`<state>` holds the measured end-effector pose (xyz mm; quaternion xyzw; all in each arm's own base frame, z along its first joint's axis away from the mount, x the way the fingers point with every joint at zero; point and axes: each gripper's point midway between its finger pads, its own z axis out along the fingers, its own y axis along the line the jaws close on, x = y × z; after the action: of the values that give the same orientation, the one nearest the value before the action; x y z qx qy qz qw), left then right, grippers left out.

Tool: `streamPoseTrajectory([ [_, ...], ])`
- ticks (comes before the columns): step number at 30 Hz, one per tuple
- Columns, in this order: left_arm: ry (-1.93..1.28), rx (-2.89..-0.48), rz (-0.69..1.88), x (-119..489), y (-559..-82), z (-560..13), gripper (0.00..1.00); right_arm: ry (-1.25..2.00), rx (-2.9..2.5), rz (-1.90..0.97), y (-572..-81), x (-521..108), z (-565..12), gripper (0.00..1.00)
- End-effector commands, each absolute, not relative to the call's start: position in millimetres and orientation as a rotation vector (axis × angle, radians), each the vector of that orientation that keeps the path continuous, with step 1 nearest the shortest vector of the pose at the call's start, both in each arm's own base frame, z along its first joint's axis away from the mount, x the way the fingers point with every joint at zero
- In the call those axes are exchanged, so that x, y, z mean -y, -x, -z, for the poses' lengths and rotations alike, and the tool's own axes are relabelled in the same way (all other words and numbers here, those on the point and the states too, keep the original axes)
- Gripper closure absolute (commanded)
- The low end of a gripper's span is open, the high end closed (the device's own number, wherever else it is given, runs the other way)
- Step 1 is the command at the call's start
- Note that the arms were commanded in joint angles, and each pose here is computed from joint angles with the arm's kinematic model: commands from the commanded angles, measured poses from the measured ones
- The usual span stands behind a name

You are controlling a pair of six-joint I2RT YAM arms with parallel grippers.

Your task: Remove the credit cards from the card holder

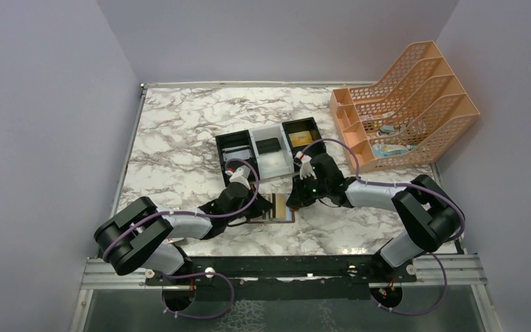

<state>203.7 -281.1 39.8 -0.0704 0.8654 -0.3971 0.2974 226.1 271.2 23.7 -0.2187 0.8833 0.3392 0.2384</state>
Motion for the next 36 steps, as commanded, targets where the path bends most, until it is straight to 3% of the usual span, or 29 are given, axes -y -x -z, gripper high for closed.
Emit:
streamPoseTrajectory([
  [1,0.185,-2.284,1.054,277.7,-203.2,-41.4,1.00,0.559,-2.428,-0.869,-230.2,-263.6,-21.8,0.86],
  [4,0.184,-2.284,1.053,277.4,-203.1,-41.2,1.00,0.497,-2.395,-0.861,-236.6,-263.2,-36.3,0.79],
  [10,0.181,-2.282,1.047,277.0,-204.6,-41.2,1.00,0.473,-2.228,-1.070,-234.7,-285.1,-83.5,0.75],
  [18,0.173,-2.287,1.060,279.4,-203.5,-42.0,1.00,0.543,-2.361,-1.132,-222.1,-293.1,-46.4,0.75],
  [28,0.150,-2.310,1.078,288.4,-204.6,-40.6,0.87,0.529,-2.439,-0.973,-227.6,-276.9,-24.9,0.79],
  [36,0.145,-2.308,1.091,292.3,-205.8,-43.0,0.89,0.528,-2.456,-0.935,-229.8,-273.4,-16.8,0.79],
])
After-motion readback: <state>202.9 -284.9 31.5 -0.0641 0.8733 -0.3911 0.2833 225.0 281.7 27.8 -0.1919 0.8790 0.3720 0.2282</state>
